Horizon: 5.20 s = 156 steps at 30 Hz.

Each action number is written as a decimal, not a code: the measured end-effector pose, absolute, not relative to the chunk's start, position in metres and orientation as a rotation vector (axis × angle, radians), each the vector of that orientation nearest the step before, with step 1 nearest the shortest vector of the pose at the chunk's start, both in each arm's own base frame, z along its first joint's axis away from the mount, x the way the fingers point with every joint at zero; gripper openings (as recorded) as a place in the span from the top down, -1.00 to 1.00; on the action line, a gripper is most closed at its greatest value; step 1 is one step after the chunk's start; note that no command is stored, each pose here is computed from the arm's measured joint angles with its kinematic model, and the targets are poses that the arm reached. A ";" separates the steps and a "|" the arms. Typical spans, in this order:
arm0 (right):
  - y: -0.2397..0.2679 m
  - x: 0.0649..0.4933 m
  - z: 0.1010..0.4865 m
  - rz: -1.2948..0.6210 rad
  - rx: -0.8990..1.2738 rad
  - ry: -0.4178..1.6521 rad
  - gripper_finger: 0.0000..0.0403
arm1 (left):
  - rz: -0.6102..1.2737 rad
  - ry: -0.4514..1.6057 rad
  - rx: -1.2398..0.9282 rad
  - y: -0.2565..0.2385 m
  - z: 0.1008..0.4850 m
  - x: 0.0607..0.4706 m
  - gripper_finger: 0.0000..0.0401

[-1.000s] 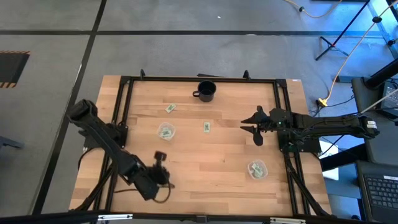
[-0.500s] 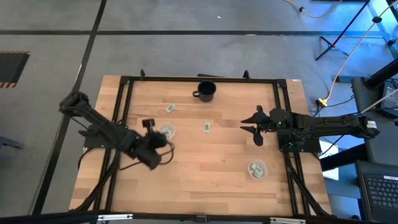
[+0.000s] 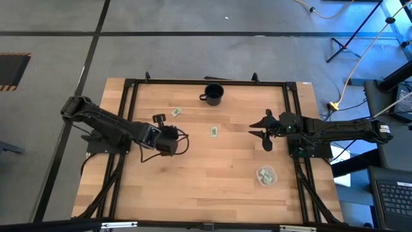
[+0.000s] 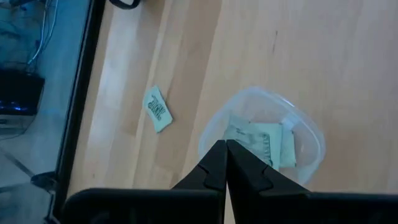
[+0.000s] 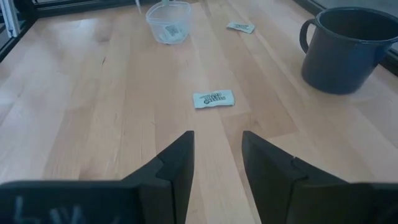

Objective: Pick and place items into bin
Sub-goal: Put the white stevia packet into the top transparent bin

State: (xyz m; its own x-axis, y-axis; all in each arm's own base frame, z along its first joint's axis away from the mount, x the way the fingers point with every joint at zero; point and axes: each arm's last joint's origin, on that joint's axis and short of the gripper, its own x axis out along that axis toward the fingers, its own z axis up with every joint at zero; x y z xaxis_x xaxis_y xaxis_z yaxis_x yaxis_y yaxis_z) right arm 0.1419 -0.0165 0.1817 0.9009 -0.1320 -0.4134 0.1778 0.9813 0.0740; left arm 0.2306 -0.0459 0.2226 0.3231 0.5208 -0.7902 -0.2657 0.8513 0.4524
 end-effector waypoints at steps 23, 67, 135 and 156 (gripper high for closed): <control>-0.016 0.141 0.179 -0.162 0.115 0.454 0.32 | 0.375 1.142 0.107 -0.032 0.193 0.235 0.98; -0.016 0.141 0.179 -0.155 0.086 0.453 0.32 | 0.575 0.955 -0.117 0.004 0.279 0.206 0.65; -0.016 0.140 0.178 -0.156 0.087 0.465 0.32 | 0.534 1.366 -0.515 0.185 0.140 0.250 -0.12; -0.016 0.140 0.177 -0.156 0.087 0.476 0.32 | 0.533 1.406 -0.512 0.187 0.134 0.247 0.28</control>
